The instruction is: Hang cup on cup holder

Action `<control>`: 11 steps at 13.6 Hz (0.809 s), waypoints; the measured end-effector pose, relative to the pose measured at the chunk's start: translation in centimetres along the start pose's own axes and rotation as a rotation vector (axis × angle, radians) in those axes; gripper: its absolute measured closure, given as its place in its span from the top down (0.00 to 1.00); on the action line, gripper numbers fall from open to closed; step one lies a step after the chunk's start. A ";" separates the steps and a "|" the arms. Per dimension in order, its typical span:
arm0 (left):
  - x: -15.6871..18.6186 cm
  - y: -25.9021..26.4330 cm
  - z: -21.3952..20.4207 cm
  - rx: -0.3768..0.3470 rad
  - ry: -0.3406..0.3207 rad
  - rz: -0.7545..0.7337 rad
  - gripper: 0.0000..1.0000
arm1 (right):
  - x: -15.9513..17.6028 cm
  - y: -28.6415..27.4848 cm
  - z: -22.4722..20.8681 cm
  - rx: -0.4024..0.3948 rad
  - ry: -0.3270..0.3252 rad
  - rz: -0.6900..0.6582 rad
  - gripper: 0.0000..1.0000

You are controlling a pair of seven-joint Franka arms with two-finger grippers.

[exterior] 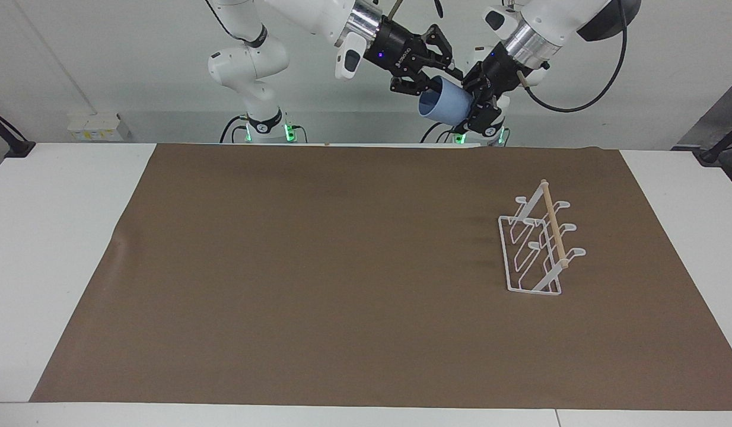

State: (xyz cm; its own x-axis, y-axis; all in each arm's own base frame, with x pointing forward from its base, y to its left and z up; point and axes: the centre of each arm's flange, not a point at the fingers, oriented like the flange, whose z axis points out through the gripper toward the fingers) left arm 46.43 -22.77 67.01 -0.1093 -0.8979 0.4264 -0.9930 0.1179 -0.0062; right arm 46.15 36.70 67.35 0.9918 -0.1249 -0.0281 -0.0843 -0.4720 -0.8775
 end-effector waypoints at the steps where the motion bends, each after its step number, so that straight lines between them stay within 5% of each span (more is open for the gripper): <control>1: -0.1 -0.1 0.0 0.008 -0.011 -0.001 0.68 | 0.0 0.0 0.0 0.000 0.000 0.001 0.65; 3: -0.6 -0.3 -0.1 0.028 -0.058 -0.011 0.68 | 0.1 0.1 -0.1 0.001 0.004 0.002 0.82; 8: -2.2 -0.8 0.0 0.073 -0.218 -0.018 0.68 | 0.6 0.4 -0.5 -0.011 0.016 -0.005 0.82; 11: -3.9 -1.2 -0.1 0.110 -0.391 -0.002 0.68 | 2.6 2.3 -2.4 -0.152 0.027 -0.081 0.82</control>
State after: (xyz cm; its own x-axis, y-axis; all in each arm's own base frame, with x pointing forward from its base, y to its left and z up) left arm 48.06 -19.39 65.41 -0.0946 -0.9942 0.0503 -0.9898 0.0885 -0.1113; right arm 48.29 33.20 66.38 0.9931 -0.1034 0.0548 -0.0194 -0.6077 -0.7940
